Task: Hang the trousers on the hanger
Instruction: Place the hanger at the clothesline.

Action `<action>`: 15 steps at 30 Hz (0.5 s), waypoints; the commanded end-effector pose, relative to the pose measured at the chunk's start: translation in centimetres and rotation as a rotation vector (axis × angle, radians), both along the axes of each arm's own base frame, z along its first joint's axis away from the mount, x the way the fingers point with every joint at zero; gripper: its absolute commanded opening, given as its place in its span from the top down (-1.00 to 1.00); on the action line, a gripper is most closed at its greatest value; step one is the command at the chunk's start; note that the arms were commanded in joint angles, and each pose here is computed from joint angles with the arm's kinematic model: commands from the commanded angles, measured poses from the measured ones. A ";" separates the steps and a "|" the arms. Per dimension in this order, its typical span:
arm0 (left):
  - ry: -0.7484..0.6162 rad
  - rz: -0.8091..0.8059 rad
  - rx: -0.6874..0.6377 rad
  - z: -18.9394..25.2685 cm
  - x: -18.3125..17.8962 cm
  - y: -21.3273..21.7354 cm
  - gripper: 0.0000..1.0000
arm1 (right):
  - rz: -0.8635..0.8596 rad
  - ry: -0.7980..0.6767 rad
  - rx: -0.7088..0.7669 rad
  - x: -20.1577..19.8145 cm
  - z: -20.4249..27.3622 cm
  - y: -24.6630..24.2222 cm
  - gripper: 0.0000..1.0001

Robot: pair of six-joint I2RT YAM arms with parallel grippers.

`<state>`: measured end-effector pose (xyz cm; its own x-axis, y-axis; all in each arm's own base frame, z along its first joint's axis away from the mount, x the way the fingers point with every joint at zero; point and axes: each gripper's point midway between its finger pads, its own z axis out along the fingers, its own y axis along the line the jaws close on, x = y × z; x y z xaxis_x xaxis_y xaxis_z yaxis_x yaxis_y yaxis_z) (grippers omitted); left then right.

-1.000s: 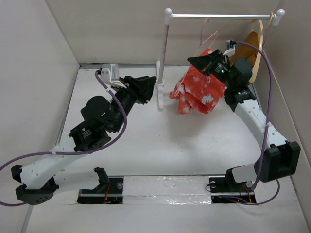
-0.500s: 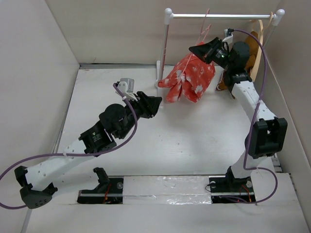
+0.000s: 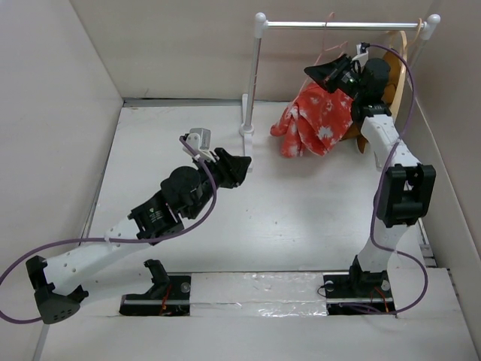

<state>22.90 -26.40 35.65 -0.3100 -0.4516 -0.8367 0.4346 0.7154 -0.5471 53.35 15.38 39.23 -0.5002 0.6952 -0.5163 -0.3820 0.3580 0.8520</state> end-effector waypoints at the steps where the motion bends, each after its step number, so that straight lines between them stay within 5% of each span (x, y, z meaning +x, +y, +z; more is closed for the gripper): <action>1: -0.042 0.040 -0.083 2.3 0.1 1.2 0.33 | 0.051 -0.218 0.021 -1.7 6.0 0.3 1.00; 7: -0.044 0.056 -0.084 2.1 0.1 1.8 0.29 | 0.027 -0.211 -0.006 -2.4 3.7 0.0 0.93; 13: -0.015 0.101 -0.047 0.1 0.5 2.4 0.09 | -0.025 -0.226 -0.057 -3.9 3.1 -1.0 -0.12; 15: -0.005 0.126 -0.039 -0.5 0.7 2.9 0.01 | -0.061 -0.230 -0.078 -4.1 3.3 -1.8 -0.25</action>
<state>23.19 -24.69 34.99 -0.2771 -0.4823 -0.8310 0.3827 0.7379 -0.5559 51.49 14.39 37.36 -0.4573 0.6880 -0.5635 -0.4075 0.4011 0.8204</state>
